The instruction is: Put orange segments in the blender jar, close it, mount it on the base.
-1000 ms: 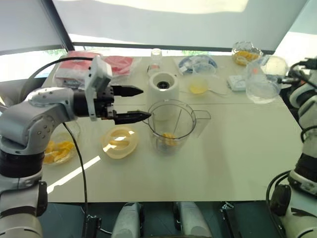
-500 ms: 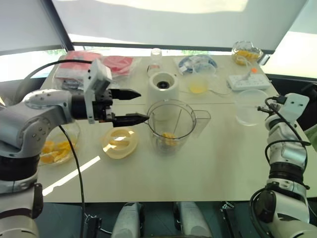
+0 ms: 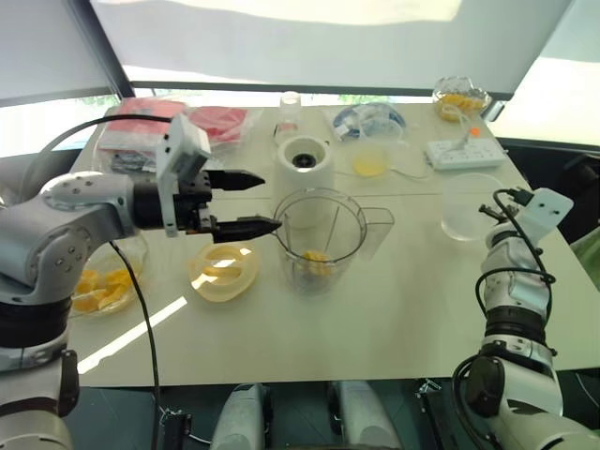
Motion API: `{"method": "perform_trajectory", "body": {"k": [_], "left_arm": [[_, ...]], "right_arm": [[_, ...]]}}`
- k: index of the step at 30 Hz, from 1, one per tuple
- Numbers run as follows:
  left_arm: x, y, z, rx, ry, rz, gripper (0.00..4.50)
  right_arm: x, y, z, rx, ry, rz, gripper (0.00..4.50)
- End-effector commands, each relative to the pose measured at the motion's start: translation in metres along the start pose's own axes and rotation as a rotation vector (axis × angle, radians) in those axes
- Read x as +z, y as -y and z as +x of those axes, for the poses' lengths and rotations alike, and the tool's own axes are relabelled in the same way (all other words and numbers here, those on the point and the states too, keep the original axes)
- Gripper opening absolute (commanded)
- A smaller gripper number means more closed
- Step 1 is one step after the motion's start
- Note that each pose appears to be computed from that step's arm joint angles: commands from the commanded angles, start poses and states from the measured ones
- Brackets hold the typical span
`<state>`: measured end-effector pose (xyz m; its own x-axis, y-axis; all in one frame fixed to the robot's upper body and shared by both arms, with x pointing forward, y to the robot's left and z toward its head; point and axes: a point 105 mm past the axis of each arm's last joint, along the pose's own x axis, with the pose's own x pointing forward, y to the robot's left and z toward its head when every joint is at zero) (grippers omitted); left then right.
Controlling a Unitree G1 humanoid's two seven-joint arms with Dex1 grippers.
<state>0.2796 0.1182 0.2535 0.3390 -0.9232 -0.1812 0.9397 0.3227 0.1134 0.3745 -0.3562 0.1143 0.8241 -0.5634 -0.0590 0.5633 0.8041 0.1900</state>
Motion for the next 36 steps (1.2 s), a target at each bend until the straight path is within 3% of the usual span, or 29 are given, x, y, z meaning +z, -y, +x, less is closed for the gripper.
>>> {"method": "perform_trajectory", "body": {"k": [1, 15, 18, 24, 25, 36], "left_arm": [[0.007, 0.002, 0.001, 0.000, 0.019, 0.043, 4.50], [0.005, 0.001, 0.003, 0.002, 0.014, 0.051, 4.50], [0.004, 0.000, 0.003, 0.006, 0.011, 0.051, 4.50], [0.002, 0.000, 0.003, 0.006, 0.007, 0.053, 4.50], [0.002, 0.000, 0.003, 0.006, 0.008, 0.053, 4.50], [-0.001, -0.001, 0.007, 0.004, 0.015, 0.049, 4.50]], "right_arm": [[-0.007, 0.003, -0.004, -0.039, -0.008, 0.051, 0.03], [-0.033, 0.005, -0.009, -0.069, -0.088, 0.021, 0.03], [-0.033, 0.005, -0.009, -0.067, -0.088, 0.018, 1.02], [-0.032, 0.006, -0.012, -0.067, -0.083, 0.006, 4.20], [-0.031, 0.006, -0.014, -0.067, -0.078, 0.003, 4.46], [-0.025, 0.013, -0.037, -0.076, -0.058, -0.060, 4.46]]}}
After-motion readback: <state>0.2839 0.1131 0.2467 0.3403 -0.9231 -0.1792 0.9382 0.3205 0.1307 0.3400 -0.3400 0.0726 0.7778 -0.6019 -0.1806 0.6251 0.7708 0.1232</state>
